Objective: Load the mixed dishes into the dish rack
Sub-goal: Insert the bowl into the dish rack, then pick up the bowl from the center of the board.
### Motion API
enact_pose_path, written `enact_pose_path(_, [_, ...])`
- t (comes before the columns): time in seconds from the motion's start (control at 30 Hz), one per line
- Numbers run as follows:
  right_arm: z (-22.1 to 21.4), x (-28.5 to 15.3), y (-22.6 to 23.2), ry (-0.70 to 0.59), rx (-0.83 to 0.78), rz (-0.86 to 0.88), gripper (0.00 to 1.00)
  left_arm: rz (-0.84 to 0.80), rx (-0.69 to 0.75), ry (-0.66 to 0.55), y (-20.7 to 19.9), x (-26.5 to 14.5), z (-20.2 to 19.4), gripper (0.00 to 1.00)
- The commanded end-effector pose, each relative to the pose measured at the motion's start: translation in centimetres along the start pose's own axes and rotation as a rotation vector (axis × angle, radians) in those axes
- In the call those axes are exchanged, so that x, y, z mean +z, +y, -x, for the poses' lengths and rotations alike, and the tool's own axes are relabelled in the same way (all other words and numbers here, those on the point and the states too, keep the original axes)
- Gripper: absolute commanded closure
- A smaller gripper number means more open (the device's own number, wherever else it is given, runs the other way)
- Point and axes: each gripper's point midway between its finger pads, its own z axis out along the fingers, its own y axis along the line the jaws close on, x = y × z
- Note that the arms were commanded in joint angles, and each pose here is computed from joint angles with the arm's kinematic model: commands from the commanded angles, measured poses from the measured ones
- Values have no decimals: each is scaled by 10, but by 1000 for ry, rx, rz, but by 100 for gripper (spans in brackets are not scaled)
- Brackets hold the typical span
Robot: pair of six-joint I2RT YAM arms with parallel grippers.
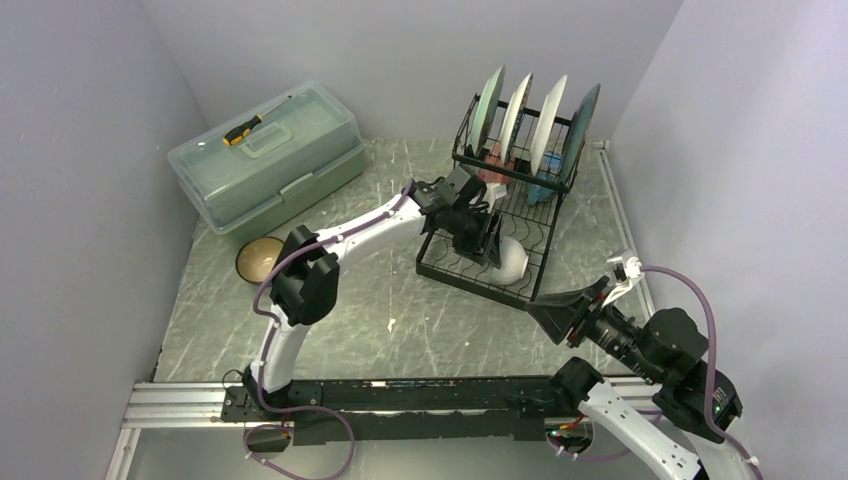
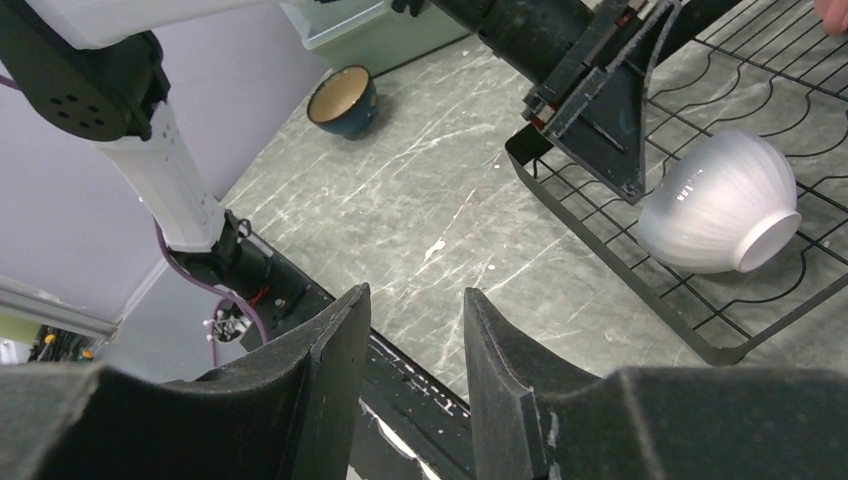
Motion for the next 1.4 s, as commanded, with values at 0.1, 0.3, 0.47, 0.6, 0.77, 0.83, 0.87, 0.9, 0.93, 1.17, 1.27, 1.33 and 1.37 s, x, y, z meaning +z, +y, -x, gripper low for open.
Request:
enact_pose_path(0.1, [13, 7, 8, -34, -14, 28, 58, 159, 91, -138, -8, -67, 18, 47])
enact_pose_path(0.3, [9, 15, 5, -23, -24, 25, 58, 339, 82, -183, 11, -107, 11, 47])
enact_pose_path(0.47, [7, 21, 3, -16, -35, 21, 58, 501, 65, -205, 32, -144, 1, 47])
enact_pose_path(0.6, [5, 28, 2, -2, -46, 20, 57, 588, 38, -223, 48, -176, -9, 45])
enact_pose_path(0.77, [2, 37, 1, 9, -53, 23, 53, 660, -24, -251, 74, -214, -23, 39])
enact_pose_path(0.83, [0, 41, 0, 14, -53, 23, 52, 682, -57, -270, 87, -230, -30, 36])
enact_pose_path(0.87, [-1, 43, 0, 16, -53, 24, 52, 690, -78, -281, 94, -238, -33, 35])
enact_pose_path(0.9, [-3, 44, 0, 18, -53, 26, 52, 699, -100, -287, 102, -245, -37, 35])
enact_pose_path(0.93, [-3, 46, 0, 19, -51, 27, 52, 707, -123, -295, 110, -252, -41, 35])
enact_pose_path(1.17, [-9, 57, 0, 36, -54, 42, 51, 779, -244, -310, 162, -283, -63, 35])
enact_pose_path(1.27, [-11, 61, 0, 45, -59, 46, 50, 835, -292, -301, 188, -292, -74, 36])
enact_pose_path(1.33, [-12, 63, 0, 48, -61, 51, 51, 877, -324, -286, 205, -294, -84, 36])
enact_pose_path(1.37, [-13, 65, 1, 52, -62, 54, 51, 894, -342, -283, 213, -296, -88, 36])
